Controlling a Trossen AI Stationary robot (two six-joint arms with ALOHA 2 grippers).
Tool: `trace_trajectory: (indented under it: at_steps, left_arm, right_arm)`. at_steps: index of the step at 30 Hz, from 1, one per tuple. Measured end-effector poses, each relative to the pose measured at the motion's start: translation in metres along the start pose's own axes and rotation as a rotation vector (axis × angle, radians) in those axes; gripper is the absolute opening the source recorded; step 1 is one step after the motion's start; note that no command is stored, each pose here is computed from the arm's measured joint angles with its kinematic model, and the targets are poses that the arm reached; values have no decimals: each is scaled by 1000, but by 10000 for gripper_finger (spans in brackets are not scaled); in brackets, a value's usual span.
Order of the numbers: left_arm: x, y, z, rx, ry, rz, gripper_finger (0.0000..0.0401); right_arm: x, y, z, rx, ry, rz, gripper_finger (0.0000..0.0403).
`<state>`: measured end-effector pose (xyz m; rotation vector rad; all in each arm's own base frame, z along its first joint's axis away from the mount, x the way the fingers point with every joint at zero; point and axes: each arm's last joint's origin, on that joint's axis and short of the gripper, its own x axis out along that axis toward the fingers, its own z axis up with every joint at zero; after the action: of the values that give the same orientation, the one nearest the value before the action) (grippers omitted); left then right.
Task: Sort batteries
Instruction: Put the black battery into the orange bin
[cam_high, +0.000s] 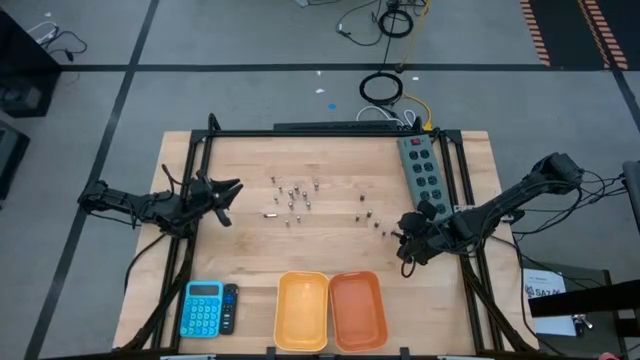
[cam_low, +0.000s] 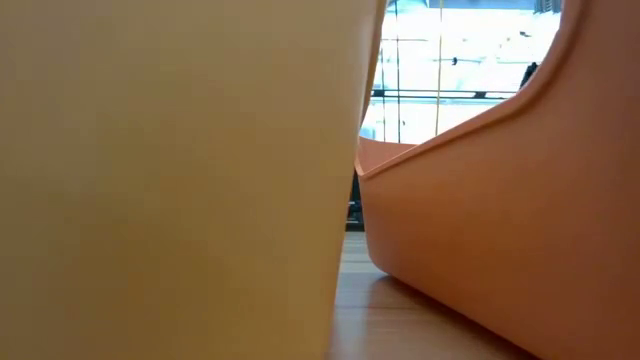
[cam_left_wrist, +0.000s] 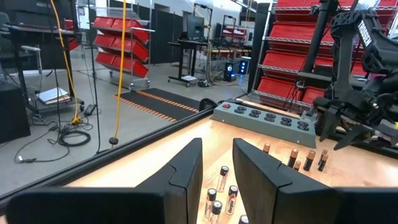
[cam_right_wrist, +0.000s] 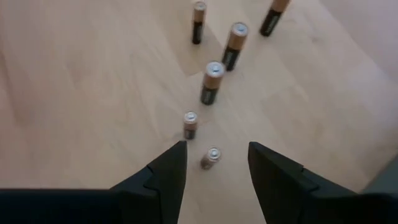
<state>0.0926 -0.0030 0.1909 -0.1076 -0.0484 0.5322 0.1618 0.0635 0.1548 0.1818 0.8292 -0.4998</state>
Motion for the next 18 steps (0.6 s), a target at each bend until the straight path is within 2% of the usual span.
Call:
trace_trajectory:
  at_steps: [18]
  left_arm:
    - [0,0,-1,7,7,0,100]
  right_arm:
    - [20,-8,-27,92,-107,64,164]
